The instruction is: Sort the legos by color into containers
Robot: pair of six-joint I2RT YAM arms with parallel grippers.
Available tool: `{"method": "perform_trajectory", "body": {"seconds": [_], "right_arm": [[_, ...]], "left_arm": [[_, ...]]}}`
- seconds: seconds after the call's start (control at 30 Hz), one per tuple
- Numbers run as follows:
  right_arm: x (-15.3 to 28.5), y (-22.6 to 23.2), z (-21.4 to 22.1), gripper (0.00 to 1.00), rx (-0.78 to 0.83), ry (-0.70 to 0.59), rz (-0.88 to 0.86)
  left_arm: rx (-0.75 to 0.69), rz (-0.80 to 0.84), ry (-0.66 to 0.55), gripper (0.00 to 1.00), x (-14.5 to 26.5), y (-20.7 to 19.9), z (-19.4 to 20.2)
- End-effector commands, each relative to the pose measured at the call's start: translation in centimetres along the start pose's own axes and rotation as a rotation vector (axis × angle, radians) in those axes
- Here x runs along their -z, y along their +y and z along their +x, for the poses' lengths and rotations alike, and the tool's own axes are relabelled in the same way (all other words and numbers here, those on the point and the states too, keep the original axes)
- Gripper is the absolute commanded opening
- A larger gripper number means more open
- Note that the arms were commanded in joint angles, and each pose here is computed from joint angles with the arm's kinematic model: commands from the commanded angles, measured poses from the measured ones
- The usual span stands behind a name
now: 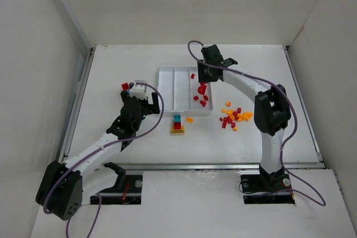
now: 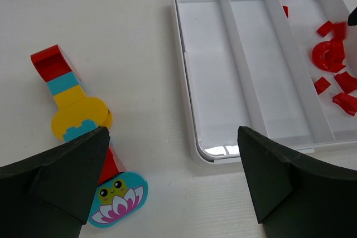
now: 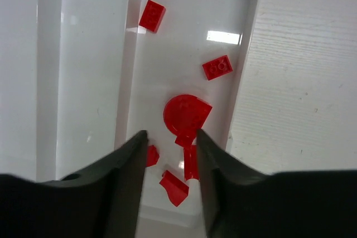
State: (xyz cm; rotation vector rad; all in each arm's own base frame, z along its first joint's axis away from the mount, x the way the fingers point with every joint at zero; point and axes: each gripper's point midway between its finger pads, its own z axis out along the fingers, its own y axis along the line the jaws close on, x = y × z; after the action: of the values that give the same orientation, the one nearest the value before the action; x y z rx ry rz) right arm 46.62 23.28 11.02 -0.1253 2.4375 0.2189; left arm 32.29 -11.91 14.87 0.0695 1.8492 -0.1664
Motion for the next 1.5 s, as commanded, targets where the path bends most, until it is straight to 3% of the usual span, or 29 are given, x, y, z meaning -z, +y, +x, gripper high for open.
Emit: {"method": "perform_trajectory", "body": {"seconds": [0.0,0.03,0.13,0.33,0.43,0.53,0.6,0.77,0.87,0.97,1.17,1.47], "right_arm": [[1.8,0.7,-2.9,0.50,0.031,-0.044,-0.026],[1.8,0.8,-3.3,0.60,0.041,-0.048,-0.027],[2.4,0.8,-3.7,0.65,0.040,-0.054,-0.029],[5.0,-2.5,-3.9,0.65,-0.038,-0.066,0.005],[6.1,-5.7,-0.9,0.61,-0.116,-0.015,0.048],[6.0,-10.0,3.4,0.49,-0.199,0.067,0.124],[5.8,-11.1,6.1,0.48,-0.213,0.114,0.157],[5.4,-12.4,8.3,0.48,-0.264,0.151,0.217],[5.3,-13.9,9.1,0.60,-0.309,0.157,0.272],[5.9,-14.8,9.7,0.65,-0.322,0.160,0.312],[5.7,-16.0,10.9,0.67,-0.330,0.178,0.362],[4.2,-16.9,14.0,0.44,-0.358,0.248,0.388]], "left_arm": [[0.020,0.024,-0.040,0.99,0.3,-0.5,-1.0],[0.017,0.023,-0.031,0.99,0.2,-0.5,-0.7],[0.007,0.032,-0.030,0.99,0.2,-0.6,-0.7],[0.011,0.042,-0.038,0.99,0.3,-0.8,-1.0],[0.011,0.043,-0.040,0.99,0.5,-0.7,-0.9],[0.002,0.055,-0.038,1.00,0.5,-0.9,-0.8],[-0.009,0.068,-0.036,1.00,0.5,-1.1,-0.8],[-0.007,0.079,-0.043,1.00,0.7,-1.2,-0.8],[-0.003,0.081,-0.055,1.00,0.9,-1.2,-1.1],[-0.001,0.091,-0.062,1.00,1.0,-1.3,-1.4],[-0.016,0.088,-0.045,1.00,1.0,-1.2,-0.7],[-0.010,0.081,-0.056,1.00,1.1,-0.9,-1.1]]}}
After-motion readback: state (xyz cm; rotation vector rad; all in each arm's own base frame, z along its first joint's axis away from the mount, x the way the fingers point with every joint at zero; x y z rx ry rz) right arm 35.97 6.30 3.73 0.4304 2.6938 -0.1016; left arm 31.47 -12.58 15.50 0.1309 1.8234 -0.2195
